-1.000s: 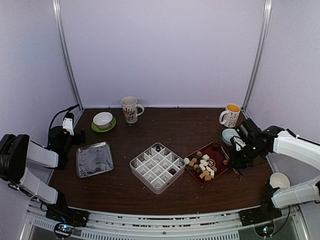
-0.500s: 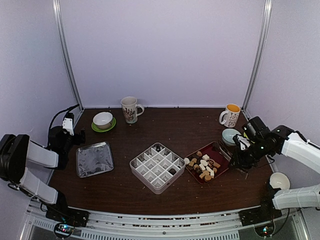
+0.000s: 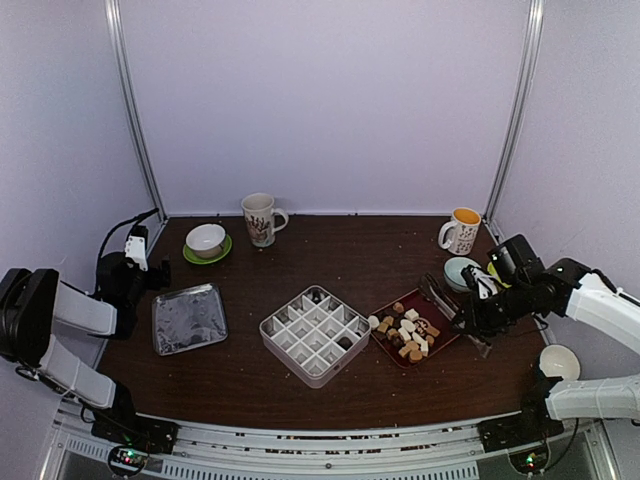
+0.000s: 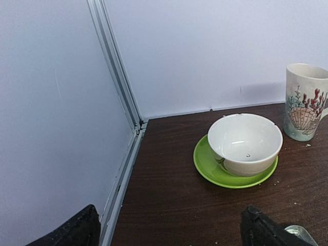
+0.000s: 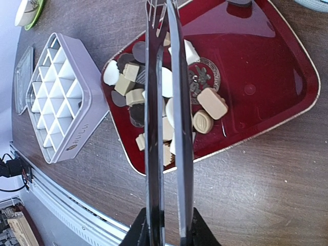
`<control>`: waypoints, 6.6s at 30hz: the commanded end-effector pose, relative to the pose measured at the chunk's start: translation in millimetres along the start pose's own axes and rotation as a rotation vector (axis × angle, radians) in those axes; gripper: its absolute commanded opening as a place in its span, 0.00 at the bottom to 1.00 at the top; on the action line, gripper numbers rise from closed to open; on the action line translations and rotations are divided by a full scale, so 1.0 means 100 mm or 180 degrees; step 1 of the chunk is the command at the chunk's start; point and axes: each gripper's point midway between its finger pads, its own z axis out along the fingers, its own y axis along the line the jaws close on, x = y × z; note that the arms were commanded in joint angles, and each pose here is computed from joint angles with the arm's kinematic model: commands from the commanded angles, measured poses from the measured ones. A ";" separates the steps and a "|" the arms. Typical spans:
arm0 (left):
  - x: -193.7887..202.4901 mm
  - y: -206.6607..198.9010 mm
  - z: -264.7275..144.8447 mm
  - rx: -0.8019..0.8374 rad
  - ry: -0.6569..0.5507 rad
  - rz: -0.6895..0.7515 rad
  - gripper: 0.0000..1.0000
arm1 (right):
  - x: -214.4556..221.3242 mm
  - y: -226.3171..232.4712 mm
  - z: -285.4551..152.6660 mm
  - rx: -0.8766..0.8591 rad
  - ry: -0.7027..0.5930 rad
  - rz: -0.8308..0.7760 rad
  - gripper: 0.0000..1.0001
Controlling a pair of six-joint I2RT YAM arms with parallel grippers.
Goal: Pack the chocolate
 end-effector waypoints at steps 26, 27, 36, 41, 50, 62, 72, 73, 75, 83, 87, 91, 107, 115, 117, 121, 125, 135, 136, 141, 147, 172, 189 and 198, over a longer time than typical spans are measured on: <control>-0.11 0.05 0.00 -0.0053 -0.0150 -0.0028 0.98 | -0.34 -0.51 0.56 0.0933 -0.0553 -0.0263 0.30; -0.11 0.05 0.00 -0.0052 -0.0154 -0.0028 0.98 | -0.34 -0.55 0.57 0.0994 -0.0553 -0.0262 0.32; -0.11 0.05 0.00 -0.0054 -0.0158 -0.0028 0.98 | -0.38 -0.68 0.71 0.1283 -0.0439 -0.0249 0.38; -0.11 0.05 0.00 -0.0056 -0.0154 -0.0028 0.98 | -0.45 -0.75 0.67 0.1460 -0.0491 -0.0289 0.45; -0.11 0.05 0.00 -0.0057 -0.0155 -0.0028 0.98 | -0.50 -0.76 0.65 0.1546 -0.0497 -0.0369 0.50; -0.11 0.06 0.00 -0.0059 -0.0159 -0.0029 0.98 | -0.44 -0.87 0.72 0.1867 -0.0340 -0.0543 0.55; -0.11 0.05 0.00 -0.0053 -0.0159 -0.0029 0.98 | -0.43 -0.92 0.78 0.2053 -0.0265 -0.0514 0.42; -0.11 0.05 0.00 -0.0053 -0.0159 -0.0028 0.98 | -0.42 -0.92 0.79 0.2053 -0.0262 -0.0493 0.37; -0.11 0.05 0.00 -0.0055 -0.0158 -0.0029 0.98 | -0.42 -0.88 0.76 0.1978 -0.0306 -0.0470 0.31; -0.11 0.05 0.00 -0.0055 -0.0153 -0.0028 0.98 | -0.44 -0.67 0.51 0.1626 -0.0460 -0.0512 0.32; -0.11 0.05 0.00 -0.0055 -0.0154 -0.0028 0.98 | -0.38 -0.55 0.31 0.1460 -0.0431 -0.0541 0.32; -0.11 0.05 0.00 -0.0054 -0.0156 -0.0029 0.98 | -0.31 -0.39 0.12 0.1182 -0.0395 -0.0528 0.33; -0.11 0.05 0.00 -0.0053 -0.0151 -0.0028 0.98 | 0.17 -0.05 -0.27 0.0614 0.0319 -0.0406 0.32; -0.11 0.05 0.00 -0.0055 -0.0152 -0.0028 0.98 | 0.33 -0.14 -0.22 0.0725 0.0625 -0.0409 0.33; -0.11 0.05 0.00 -0.0053 -0.0151 -0.0028 0.98 | 0.35 -0.18 -0.23 0.0787 0.0646 -0.0426 0.34; -0.11 0.05 0.00 -0.0053 -0.0155 -0.0028 0.98 | 0.33 -0.21 -0.23 0.0844 0.0636 -0.0472 0.34; -0.11 0.05 0.00 -0.0055 -0.0152 -0.0028 0.98 | 0.26 -0.19 -0.28 0.0862 0.0560 -0.0542 0.35; -0.11 0.05 0.00 -0.0057 -0.0153 -0.0029 0.98 | 0.21 -0.27 -0.31 0.1073 0.0594 -0.0630 0.36; -0.11 0.05 0.00 -0.0052 -0.0154 -0.0030 0.98 | 0.20 -0.27 -0.30 0.1071 0.0592 -0.0638 0.37; -0.11 0.05 0.00 -0.0053 -0.0153 -0.0028 0.98 | 0.17 -0.27 -0.24 0.1075 0.0597 -0.0684 0.38; -0.11 0.05 0.00 -0.0055 -0.0151 -0.0028 0.98 | 0.17 -0.27 -0.14 0.1063 0.0672 -0.0741 0.38; -0.11 0.05 0.00 -0.0055 -0.0155 -0.0031 0.98 | 0.00 -0.32 -0.25 0.1386 0.0687 -0.0905 0.40; -0.11 0.05 0.00 -0.0056 -0.0155 -0.0030 0.98 | 0.18 -0.26 -0.10 0.1299 0.0917 -0.0863 0.37; -0.11 0.05 0.00 -0.0051 -0.0152 -0.0028 0.98 | 0.14 -0.20 -0.13 0.1224 0.0819 -0.0864 0.29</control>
